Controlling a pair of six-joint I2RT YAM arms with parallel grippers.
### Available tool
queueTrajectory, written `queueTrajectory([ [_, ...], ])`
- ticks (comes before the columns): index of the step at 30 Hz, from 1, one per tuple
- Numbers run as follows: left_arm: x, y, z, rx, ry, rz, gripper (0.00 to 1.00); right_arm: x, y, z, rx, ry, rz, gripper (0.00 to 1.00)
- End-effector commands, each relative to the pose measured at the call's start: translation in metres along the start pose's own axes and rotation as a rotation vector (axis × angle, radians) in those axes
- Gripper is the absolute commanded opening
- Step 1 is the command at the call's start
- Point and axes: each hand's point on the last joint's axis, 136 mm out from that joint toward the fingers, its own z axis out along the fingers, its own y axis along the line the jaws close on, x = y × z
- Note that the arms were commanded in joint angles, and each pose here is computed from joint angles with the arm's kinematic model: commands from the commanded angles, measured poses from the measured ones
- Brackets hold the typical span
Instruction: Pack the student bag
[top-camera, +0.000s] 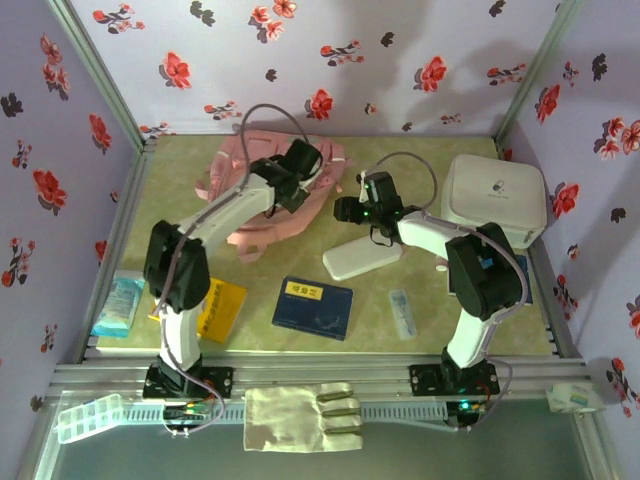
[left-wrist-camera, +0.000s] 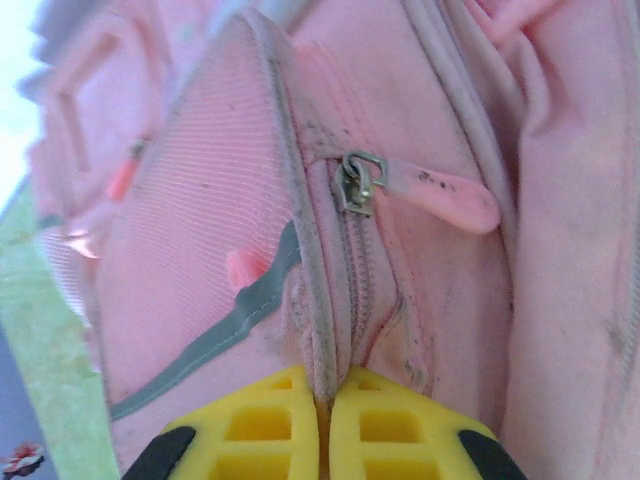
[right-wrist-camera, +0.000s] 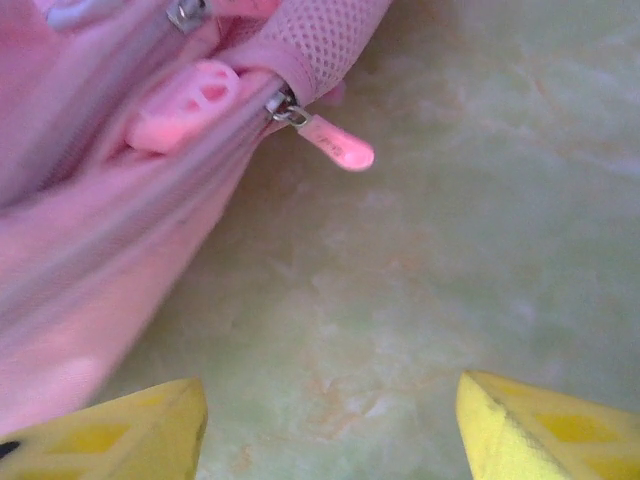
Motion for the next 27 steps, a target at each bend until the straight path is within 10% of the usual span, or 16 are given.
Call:
queueTrajectory([
  [1,-0.03,0.039,-0.052,-0.086,-0.19,-0.11,0.01,-0.031,0.012,-0.012,-0.081,-0.098,-0.17,0.65],
  [27,-0.02,0.054,-0.084,-0.097,-0.254,-0.139,0.0,-0.014,0.027,0.004,-0.521,-0.03,-0.341,0.53],
])
